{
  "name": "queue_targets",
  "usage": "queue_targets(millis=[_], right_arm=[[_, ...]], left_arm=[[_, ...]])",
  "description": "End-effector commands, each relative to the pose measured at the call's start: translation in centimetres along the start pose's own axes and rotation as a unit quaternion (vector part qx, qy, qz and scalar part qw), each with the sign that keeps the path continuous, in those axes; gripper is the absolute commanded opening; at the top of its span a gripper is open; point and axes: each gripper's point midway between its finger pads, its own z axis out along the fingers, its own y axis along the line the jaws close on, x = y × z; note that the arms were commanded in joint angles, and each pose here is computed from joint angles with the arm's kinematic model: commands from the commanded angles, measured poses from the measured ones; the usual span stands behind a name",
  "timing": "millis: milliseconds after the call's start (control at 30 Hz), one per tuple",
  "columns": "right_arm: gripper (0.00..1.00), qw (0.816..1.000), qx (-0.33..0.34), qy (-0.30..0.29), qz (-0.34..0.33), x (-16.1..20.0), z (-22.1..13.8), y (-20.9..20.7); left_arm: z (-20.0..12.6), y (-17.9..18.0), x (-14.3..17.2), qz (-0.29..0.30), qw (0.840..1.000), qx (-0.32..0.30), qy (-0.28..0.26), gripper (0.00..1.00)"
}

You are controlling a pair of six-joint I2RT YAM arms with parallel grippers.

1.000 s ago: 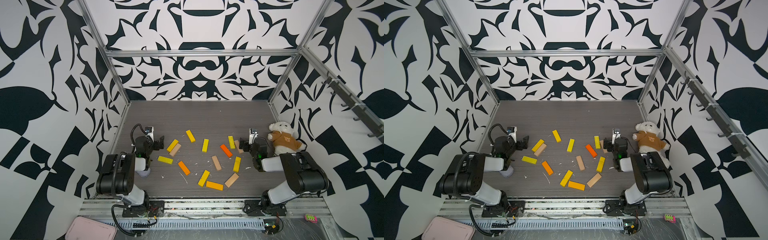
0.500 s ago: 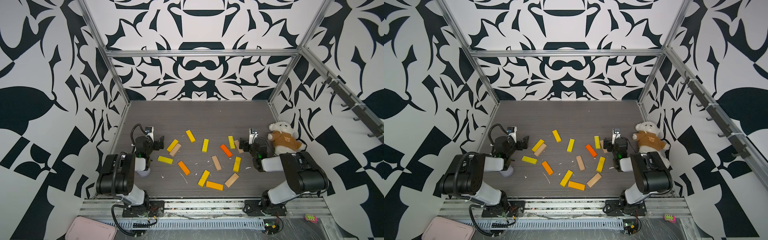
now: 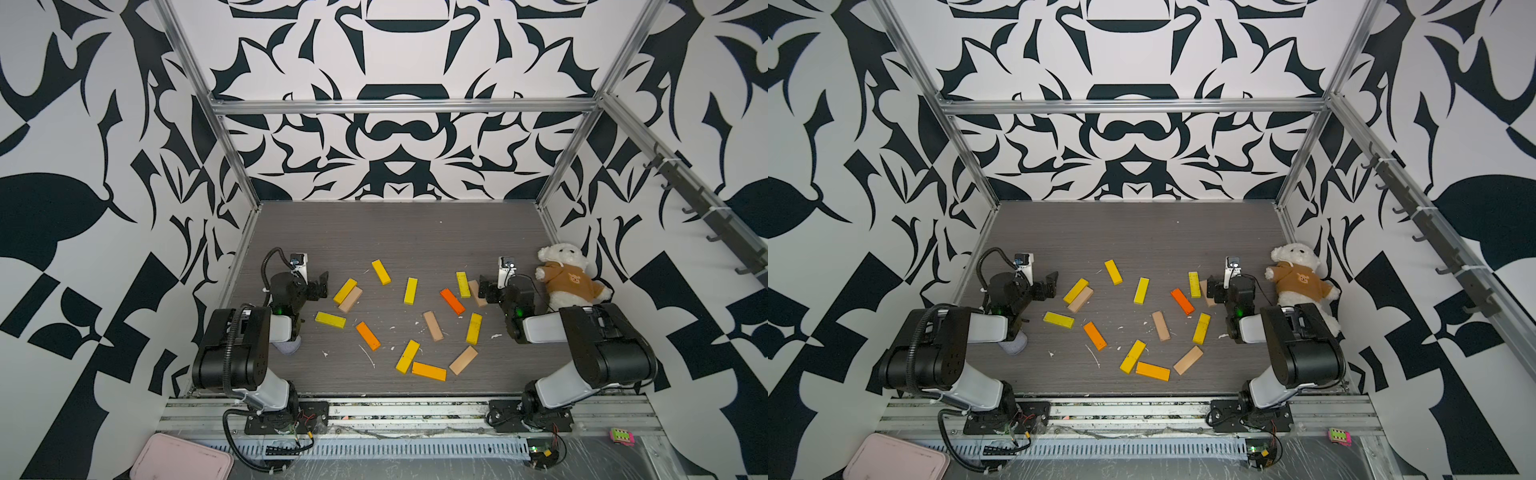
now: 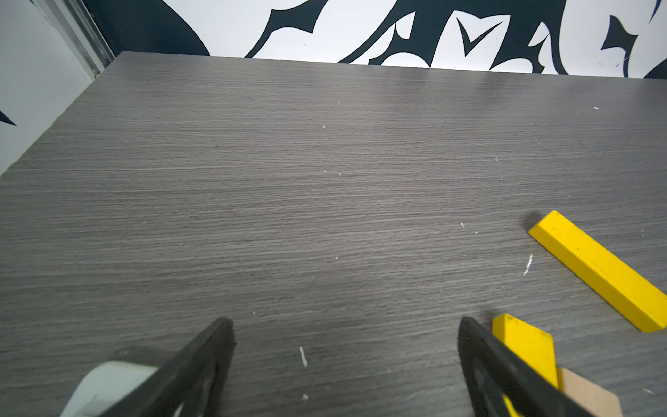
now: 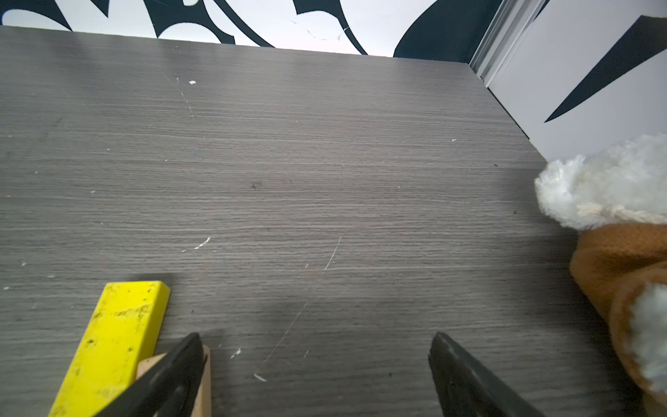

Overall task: Assemble the number 8 with building blocks
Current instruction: Move the building block to the center of the board.

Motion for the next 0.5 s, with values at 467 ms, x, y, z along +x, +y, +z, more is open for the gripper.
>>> queue_targets(millis=[467], right_arm=[[1.00,1.000,0.004,-0.030,0.003,-2.04,0.18,-0.11]], left_arm=[[0.27,0.07,-1.07,0.005,1.000,0.002,-0.016,0.99]])
